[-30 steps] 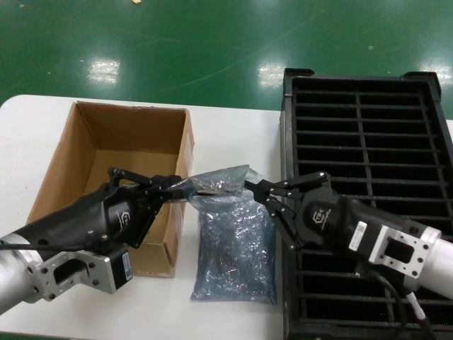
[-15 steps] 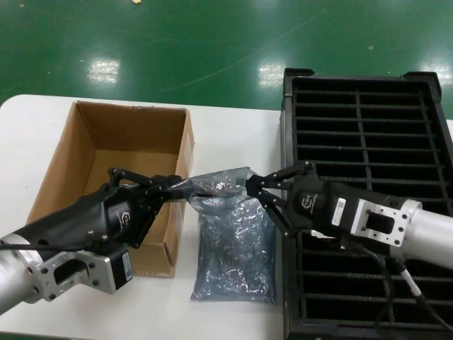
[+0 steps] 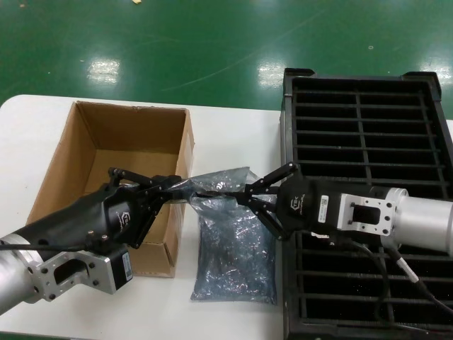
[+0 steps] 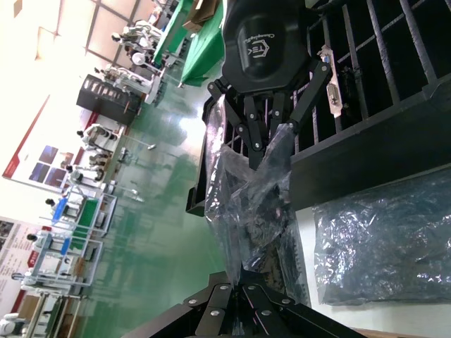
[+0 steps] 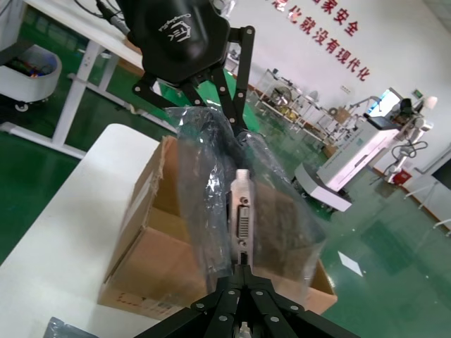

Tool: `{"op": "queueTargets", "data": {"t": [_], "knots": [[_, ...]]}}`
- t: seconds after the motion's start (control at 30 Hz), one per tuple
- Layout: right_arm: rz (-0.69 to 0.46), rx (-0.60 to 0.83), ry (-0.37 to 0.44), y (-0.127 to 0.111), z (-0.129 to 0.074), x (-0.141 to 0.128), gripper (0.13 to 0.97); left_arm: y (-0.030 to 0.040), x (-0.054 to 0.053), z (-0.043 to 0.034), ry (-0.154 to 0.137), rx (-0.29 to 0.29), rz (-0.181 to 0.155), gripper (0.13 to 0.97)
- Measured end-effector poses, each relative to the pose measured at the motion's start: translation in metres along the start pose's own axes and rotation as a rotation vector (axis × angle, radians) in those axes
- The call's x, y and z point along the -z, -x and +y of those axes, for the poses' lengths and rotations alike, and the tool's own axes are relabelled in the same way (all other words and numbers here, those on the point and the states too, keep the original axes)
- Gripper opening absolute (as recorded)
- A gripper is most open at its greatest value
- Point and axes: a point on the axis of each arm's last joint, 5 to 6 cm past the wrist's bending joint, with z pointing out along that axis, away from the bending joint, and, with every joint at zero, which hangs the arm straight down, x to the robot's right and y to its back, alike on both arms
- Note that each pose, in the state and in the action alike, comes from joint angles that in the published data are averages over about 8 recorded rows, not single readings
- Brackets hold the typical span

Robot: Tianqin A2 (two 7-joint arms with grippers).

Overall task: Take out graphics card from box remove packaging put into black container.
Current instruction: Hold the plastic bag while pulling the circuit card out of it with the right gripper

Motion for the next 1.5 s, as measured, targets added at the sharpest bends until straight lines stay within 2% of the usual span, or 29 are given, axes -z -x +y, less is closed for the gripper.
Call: {"op": "queueTargets", "data": {"t": [0.5, 0.77, 1.2, 1.5], "knots": [[-0.021, 0.021, -0.003, -0.006, -0.011, -0.009, 0.16, 0.0, 0.0, 0.0, 0.0, 0.0, 0.0, 0.14], [-0.022, 0.003, 0.002, -0.006, -0.011, -0.011, 0.252, 0.0, 0.0, 0.0, 0.0, 0.0, 0.0, 0.14], [-0.007, -0.056, -0.011, -0.005, -0.012, -0.026, 0.261, 0.0, 0.0, 0.0, 0.0, 0.0, 0.0, 0.14], [0.003, -0.088, -0.02, -0.004, -0.012, -0.032, 0.191, 0.0, 0.0, 0.0, 0.0, 0.0, 0.0, 0.14]]}}
